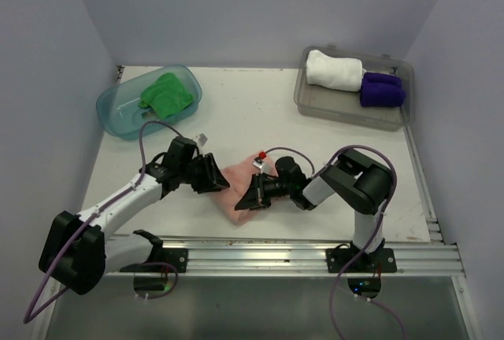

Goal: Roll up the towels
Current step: Roll the towel

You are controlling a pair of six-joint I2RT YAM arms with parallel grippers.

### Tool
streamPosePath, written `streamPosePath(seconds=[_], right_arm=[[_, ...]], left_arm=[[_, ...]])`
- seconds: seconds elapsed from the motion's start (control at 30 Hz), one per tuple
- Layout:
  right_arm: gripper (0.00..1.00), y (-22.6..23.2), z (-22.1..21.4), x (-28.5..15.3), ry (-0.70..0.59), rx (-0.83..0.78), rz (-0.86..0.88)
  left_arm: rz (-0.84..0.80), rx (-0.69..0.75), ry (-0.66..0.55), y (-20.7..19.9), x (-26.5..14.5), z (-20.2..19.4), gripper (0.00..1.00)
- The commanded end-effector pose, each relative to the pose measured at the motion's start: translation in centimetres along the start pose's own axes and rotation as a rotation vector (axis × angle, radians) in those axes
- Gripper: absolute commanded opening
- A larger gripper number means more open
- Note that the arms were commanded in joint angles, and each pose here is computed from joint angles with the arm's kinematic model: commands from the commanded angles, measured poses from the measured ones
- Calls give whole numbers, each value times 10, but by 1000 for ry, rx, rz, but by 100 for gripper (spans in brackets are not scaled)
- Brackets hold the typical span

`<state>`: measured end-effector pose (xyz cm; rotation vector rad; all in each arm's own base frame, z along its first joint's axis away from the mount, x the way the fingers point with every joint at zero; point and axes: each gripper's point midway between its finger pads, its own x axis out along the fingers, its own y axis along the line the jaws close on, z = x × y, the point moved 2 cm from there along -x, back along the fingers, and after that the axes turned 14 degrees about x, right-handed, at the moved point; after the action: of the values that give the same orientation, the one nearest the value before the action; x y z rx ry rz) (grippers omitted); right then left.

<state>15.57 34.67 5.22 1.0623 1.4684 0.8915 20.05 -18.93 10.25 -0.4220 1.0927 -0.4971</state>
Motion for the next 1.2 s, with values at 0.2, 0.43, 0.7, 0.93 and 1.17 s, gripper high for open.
streamPosePath(seconds=[0.2,0.43,0.7,0.93,1.17], right_arm=[[0,-8,4,-4,-38,52,6],[0,-8,3,-8,-54,27,-30],[30,-3,9,-27,-146,-85,-201],[59,26,15,-76,-338,-378,-518],[56,83,-2,-66,-398,-689,-607]], left_arm=[[-70,38,17,-3,34,6,42],[-38,9,62,8,51,0,40],[-12,-37,148,22,64,-20,38],[-28,-46,190,24,69,-28,38],[-30,-62,212,26,73,-34,38]])
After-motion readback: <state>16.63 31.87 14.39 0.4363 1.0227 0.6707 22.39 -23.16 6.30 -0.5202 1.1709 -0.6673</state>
